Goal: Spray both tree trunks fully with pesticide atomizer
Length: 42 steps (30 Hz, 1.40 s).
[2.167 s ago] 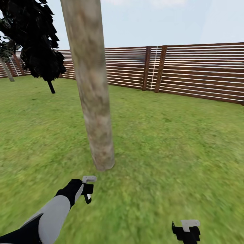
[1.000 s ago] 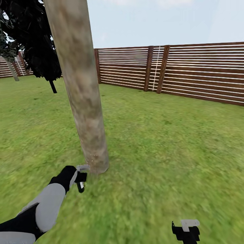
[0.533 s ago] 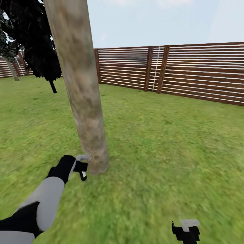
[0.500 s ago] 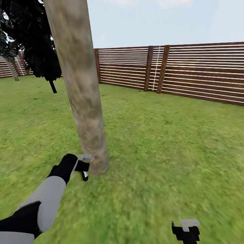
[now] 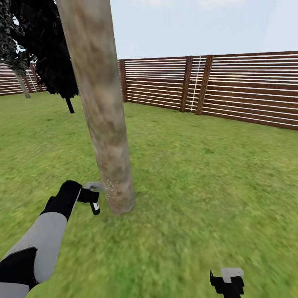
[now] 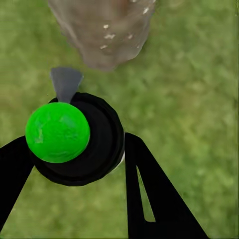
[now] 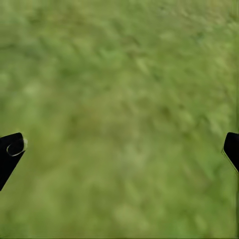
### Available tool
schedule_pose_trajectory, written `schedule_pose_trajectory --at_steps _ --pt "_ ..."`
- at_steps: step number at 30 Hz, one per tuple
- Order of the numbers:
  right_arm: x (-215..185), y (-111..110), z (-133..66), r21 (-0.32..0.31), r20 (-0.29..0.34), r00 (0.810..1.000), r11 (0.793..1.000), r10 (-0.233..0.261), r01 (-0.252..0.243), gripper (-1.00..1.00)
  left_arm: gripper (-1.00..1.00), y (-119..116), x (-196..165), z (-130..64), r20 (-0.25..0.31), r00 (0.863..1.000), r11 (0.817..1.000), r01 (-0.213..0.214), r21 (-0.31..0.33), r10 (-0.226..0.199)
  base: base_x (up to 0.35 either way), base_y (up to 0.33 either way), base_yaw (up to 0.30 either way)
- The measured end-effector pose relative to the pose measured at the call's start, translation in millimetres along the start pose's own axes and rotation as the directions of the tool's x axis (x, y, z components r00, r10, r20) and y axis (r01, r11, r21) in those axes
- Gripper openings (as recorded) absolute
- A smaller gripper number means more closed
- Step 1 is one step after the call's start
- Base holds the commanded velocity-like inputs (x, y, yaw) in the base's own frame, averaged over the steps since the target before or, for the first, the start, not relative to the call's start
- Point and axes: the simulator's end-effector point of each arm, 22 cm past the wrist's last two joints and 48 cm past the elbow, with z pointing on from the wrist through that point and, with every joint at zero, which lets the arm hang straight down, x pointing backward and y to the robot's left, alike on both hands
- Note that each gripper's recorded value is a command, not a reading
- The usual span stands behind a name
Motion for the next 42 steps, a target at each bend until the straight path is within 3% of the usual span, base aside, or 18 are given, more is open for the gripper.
schedule_pose_trajectory --at_steps 2,5,8,15,36,42 --pt "0.2 0.0 0.0 0.0 0.0 1.0 1.0 0.0 0.0 1.0 -1.0 2.2 -6.3 -4.8 0.018 1.0 1.0 0.003 -0.008 -0.003 0.061 -0.248 0.0" --pt "0.2 0.0 0.1 0.0 0.0 1.0 1.0 0.0 0.0 1.0 -1.0 3.1 4.1 -7.2 -0.038 0.999 0.999 0.035 -0.014 -0.035 -0.123 -0.262 0.0" --pt "0.0 0.0 0.1 0.0 0.0 1.0 1.0 0.0 0.0 1.0 -1.0 2.5 1.9 -9.4 -0.044 0.998 0.999 0.042 -0.014 -0.043 -0.122 -0.263 0.0" --pt "-0.1 1.7 -0.1 -0.004 0.0 1.0 1.0 -0.002 0.002 1.0 -1.0 9.4 -12.5 -20.6 0.004 0.999 0.998 0.044 -0.035 -0.044 0.095 -0.27 0.108" --pt "-0.2 1.4 -0.1 -0.003 0.0 1.0 1.0 -0.002 0.002 1.0 -1.0 13.5 -5.8 -17.7 -0.008 0.999 0.998 0.053 -0.041 -0.053 0.054 -0.269 0.055" --pt "0.0 1.6 -0.1 -0.003 0.0 1.0 1.0 -0.002 0.002 1.0 -1.0 26.6 26.7 -8.1 -0.051 0.996 0.996 0.065 -0.066 -0.069 0.0 -0.276 0.269"
